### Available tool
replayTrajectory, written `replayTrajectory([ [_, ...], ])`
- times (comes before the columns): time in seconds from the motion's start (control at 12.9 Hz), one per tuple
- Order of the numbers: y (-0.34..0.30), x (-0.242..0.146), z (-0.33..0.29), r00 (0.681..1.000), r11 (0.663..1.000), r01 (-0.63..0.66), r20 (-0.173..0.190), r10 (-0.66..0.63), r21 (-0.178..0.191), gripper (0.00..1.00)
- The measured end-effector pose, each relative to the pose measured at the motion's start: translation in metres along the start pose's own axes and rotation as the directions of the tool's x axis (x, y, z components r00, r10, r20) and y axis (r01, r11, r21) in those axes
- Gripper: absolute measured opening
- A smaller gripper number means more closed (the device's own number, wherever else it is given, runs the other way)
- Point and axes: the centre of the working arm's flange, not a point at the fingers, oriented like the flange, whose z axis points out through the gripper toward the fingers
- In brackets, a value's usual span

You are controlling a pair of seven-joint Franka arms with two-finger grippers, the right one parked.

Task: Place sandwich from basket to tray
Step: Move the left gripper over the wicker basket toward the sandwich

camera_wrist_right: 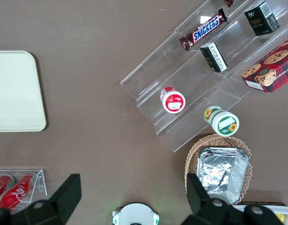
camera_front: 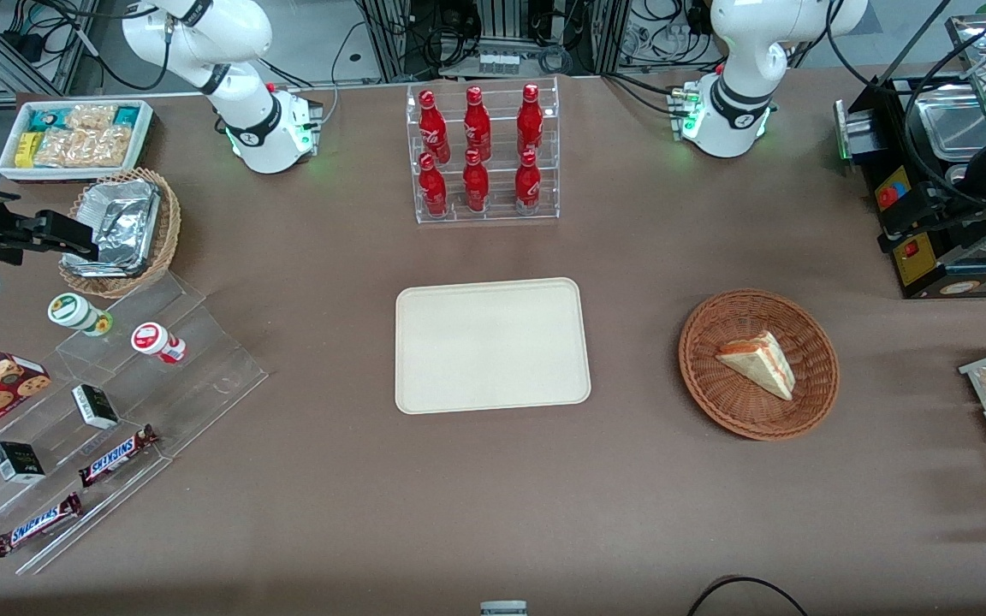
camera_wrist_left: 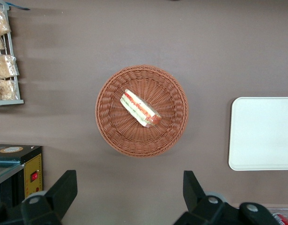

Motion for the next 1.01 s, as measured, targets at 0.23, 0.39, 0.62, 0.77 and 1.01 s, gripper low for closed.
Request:
replayTrajectory([
  [0.23, 0.0, 0.001, 0.002, 1.0, 1.0, 0.006, 0.005, -0.006, 0.0, 1.0],
  [0.39, 0.0, 0.007, 0.014, 1.0, 1.0, 0.009, 0.025, -0.009, 0.005, 1.0],
  [0.62, 0.0, 0.025, 0.053, 0.996, 0.999, 0.027, 0.08, -0.028, 0.02, 1.0],
  [0.77, 0.0, 0.041, 0.085, 0.993, 0.998, 0.052, 0.108, -0.055, 0.026, 1.0],
  [1.01, 0.0, 0.058, 0.137, 0.993, 0.998, 0.061, 0.099, -0.064, 0.027, 1.0],
])
